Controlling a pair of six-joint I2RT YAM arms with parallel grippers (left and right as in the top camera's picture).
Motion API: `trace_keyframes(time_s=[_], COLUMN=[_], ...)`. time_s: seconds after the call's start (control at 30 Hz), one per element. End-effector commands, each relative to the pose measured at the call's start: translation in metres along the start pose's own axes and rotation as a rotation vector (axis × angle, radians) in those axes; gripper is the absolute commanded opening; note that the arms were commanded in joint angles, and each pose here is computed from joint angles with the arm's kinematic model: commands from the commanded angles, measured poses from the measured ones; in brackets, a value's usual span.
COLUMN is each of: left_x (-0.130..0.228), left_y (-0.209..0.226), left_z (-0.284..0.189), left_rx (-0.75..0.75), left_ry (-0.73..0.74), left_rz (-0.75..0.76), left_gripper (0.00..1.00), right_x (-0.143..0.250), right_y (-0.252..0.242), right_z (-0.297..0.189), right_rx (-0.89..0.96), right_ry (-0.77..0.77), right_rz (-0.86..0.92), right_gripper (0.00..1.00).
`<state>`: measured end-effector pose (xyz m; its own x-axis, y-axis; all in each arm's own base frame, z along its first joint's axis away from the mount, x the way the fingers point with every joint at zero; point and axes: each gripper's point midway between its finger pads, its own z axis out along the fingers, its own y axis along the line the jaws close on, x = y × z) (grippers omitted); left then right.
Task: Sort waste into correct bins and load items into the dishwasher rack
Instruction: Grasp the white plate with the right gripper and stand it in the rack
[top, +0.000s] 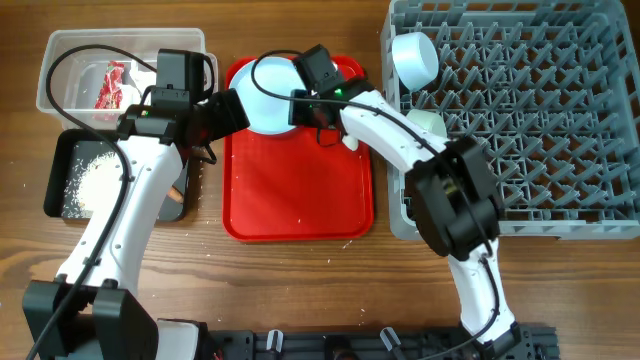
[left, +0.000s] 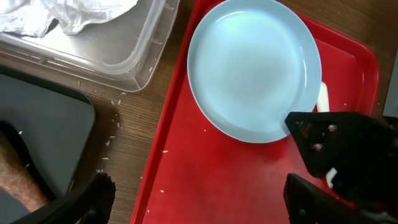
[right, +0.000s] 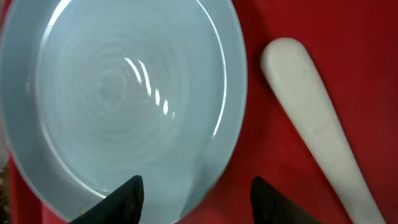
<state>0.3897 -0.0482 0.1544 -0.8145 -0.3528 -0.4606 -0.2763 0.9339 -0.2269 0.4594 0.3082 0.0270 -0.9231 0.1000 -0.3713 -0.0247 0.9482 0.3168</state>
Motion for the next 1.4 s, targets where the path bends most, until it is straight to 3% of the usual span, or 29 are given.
trace_keyframes(time_s=[0.0,0.07,0.17,0.3,0.4,0.57,0.67,0.77,0.8,0.87,0.97,1.07,1.37], left_x=[-0.009,-0.008,-0.006,-0.006,-0.006,-0.006,-0.006,-0.006,-0.006,-0.006,-0.006,-0.006,-0.006], left_y=[0.006,0.008,0.009,0.009,0.009,0.009,0.009,0.009,0.009,0.009,0.009,0.009,0.009], left_z=[-0.008,-0.008,-0.008,-0.008,-0.008,-0.008,-0.008,-0.008,-0.008,-0.008,-0.008,-0.008,-0.008], left_rx=[-0.028,-0.039,-0.041,-0.041,-0.041,-0.041,-0.042,-0.041,-0.041,-0.041,-0.041,-0.041,-0.041], left_ry=[-0.042,-0.036,-0.029,-0.029,-0.029,-0.029,-0.03,-0.029,-0.029,-0.029,-0.029,-0.029,-0.029], left_rz=[-0.005,-0.004,-0.004,-0.005,-0.004,-0.005,-0.005,-0.005,-0.004,-0.005,-0.005,-0.004,-0.004], left_gripper=[0.98,1.0,1.0,1.0,1.0,1.0,1.0,1.0,1.0,1.0,1.0,1.0,1.0], right_x=[-0.001,-0.002,0.005,-0.001,-0.029,-0.117,-0.161,-0.169,-0.164,-0.152,-0.141,-0.139,-0.135], right_y=[-0.011,-0.013,-0.017,-0.015,-0.012,-0.019,-0.05,-0.114,-0.136,-0.162,-0.201,-0.238,-0.266], right_z=[0.016,0.023,0.035,0.03,-0.002,-0.138,-0.261,-0.384,-0.417,-0.441,-0.428,-0.392,-0.264], right_rx=[0.044,0.046,0.053,0.041,0.02,0.004,0.148,0.532,0.697,0.936,1.114,1.171,1.067], right_ry=[-0.023,-0.031,-0.015,-0.026,-0.091,-0.379,-0.647,-0.847,-0.856,-0.725,-0.417,-0.196,0.058], right_rz=[0.037,0.056,0.088,0.072,-0.022,-0.12,-0.157,-0.169,-0.208,-0.41,-0.68,-0.798,-0.894], right_gripper=[0.43,0.24,0.04,0.04,0.04,0.04,0.04,0.04,0.04,0.04,0.04,0.04,0.05])
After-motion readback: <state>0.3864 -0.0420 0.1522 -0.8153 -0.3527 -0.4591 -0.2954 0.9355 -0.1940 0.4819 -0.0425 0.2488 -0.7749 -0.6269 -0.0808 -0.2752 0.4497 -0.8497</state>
